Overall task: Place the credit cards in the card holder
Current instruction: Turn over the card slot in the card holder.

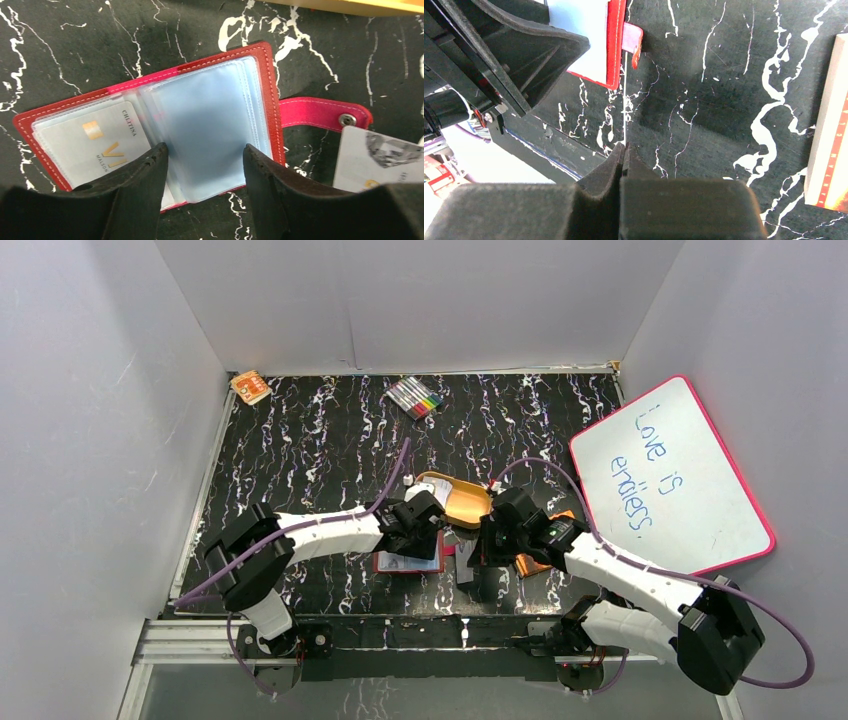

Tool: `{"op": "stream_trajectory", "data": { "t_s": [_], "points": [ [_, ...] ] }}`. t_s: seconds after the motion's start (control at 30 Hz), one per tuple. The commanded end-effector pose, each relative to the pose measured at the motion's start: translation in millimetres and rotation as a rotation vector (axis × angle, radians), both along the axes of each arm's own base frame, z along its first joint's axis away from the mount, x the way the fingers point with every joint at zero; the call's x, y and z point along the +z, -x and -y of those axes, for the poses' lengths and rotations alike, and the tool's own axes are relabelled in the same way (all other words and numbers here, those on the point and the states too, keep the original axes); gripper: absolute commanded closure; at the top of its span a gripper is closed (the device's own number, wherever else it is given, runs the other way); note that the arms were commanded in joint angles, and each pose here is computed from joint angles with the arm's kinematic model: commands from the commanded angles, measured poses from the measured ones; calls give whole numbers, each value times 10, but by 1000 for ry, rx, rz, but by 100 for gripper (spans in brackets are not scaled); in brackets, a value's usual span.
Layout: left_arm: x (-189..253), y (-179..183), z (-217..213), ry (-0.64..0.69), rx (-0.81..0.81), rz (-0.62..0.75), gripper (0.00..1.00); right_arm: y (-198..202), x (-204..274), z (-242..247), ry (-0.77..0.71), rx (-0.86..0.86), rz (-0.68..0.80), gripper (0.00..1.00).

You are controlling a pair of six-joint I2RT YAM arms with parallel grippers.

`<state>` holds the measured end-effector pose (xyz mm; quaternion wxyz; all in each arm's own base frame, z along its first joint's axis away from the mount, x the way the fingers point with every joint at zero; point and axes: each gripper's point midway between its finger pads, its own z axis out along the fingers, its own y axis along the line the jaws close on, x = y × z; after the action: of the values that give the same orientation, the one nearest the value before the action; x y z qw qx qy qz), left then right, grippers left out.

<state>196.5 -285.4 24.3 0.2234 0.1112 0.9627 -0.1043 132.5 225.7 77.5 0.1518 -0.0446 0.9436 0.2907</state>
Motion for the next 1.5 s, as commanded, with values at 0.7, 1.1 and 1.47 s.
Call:
{"op": "stream_trajectory", "data": {
  "t_s": [0.7,1.1,1.47],
  "points": [
    [-218,107,-381,-138,77,-10,92,-66,394,-551,-245,142,20,100],
    [-228,112,-421,-145,92,-6,97,-7,308,-707,-298,169,-76,100],
    [-231,106,-448,-159,95,-2,100,23,182,-657,-270,143,-109,100]
  ]
}}
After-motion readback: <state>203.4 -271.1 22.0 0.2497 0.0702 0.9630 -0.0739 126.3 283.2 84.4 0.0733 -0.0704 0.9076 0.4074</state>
